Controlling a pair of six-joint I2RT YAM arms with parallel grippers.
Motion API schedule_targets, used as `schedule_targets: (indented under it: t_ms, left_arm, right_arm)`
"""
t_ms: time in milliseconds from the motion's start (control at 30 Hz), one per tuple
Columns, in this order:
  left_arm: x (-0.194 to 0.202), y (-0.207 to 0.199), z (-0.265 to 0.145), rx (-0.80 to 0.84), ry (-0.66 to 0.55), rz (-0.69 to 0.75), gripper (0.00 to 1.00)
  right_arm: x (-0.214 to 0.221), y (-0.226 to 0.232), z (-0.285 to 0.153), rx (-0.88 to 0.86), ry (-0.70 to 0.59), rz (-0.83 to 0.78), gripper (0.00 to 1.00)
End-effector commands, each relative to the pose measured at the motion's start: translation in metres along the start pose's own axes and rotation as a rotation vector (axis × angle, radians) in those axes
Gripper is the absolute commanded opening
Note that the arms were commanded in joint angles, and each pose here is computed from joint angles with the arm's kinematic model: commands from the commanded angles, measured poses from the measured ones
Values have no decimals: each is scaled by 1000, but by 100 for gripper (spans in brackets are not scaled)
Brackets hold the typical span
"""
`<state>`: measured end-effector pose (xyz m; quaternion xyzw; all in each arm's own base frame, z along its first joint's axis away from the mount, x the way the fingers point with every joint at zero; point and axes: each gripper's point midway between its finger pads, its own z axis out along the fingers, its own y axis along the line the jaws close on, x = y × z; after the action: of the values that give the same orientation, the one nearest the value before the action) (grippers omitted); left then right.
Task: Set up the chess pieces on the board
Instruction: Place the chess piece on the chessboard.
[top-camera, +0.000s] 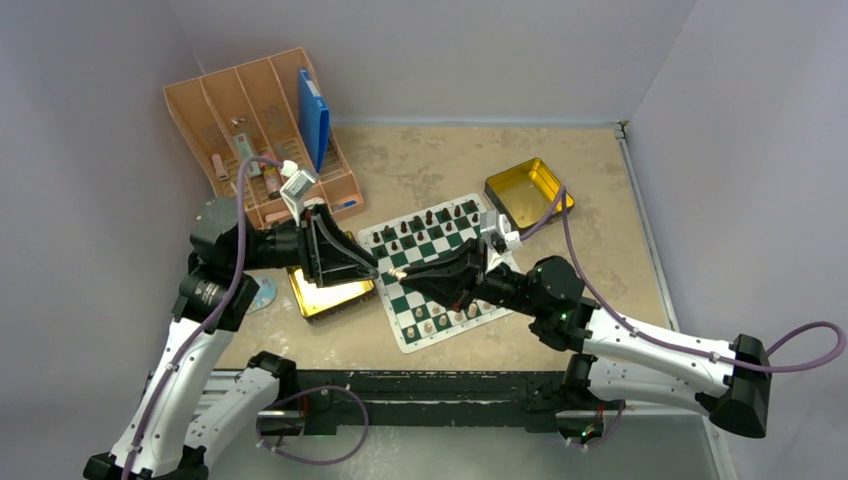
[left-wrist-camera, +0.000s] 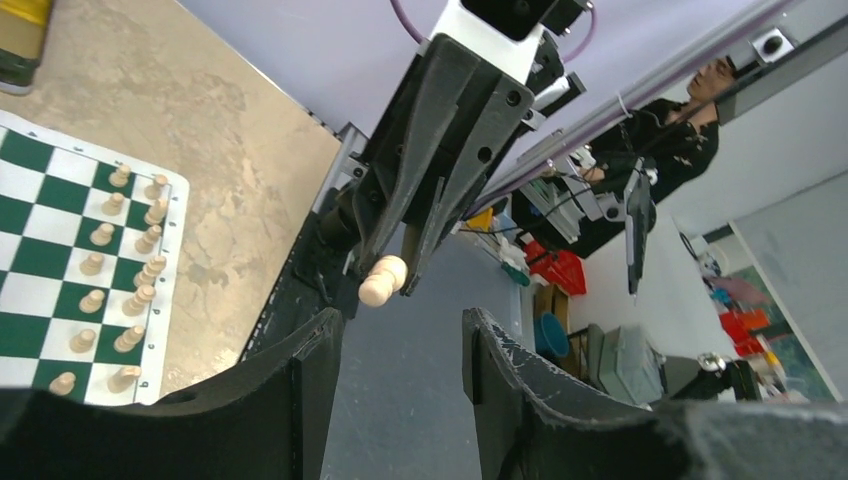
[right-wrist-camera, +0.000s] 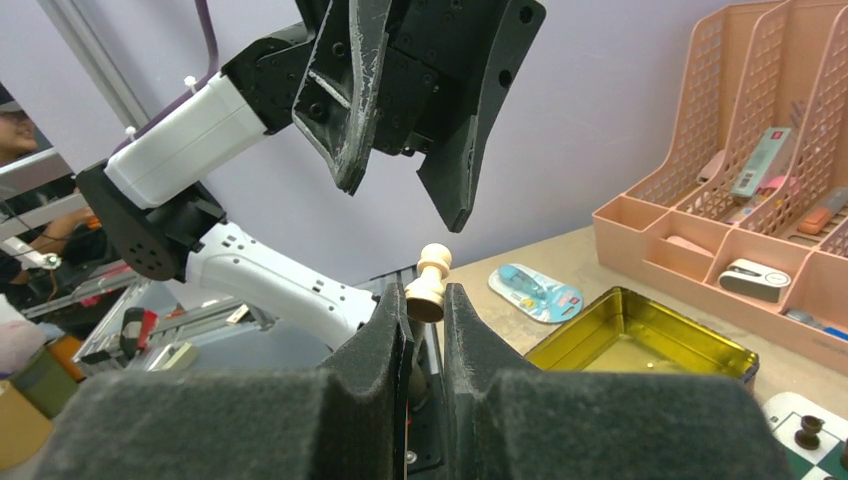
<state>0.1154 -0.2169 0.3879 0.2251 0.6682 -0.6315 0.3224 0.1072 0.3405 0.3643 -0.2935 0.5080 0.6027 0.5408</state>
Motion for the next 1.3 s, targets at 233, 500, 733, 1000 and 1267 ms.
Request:
schedule_targets:
  t_ms: [233, 500, 733, 1000, 1267]
  left_arm:
    - [14, 0, 1, 78, 74, -22, 48]
    - [13, 0, 2, 86, 75, -38, 45]
    - [19, 1, 1, 99, 101, -64, 29]
    - [23, 4, 1, 96, 129, -79, 17]
    - [22, 10, 3, 67, 124, -88, 0]
  right_arm:
    - [-36, 23, 10, -106, -120, 11, 8]
    - [-31, 23, 20, -120, -102, 32, 8]
    - [-24, 19, 27, -122, -90, 46, 8]
    - [-15, 15, 26, -107, -68, 63, 8]
    - [-15, 5, 19, -38, -69, 60, 17]
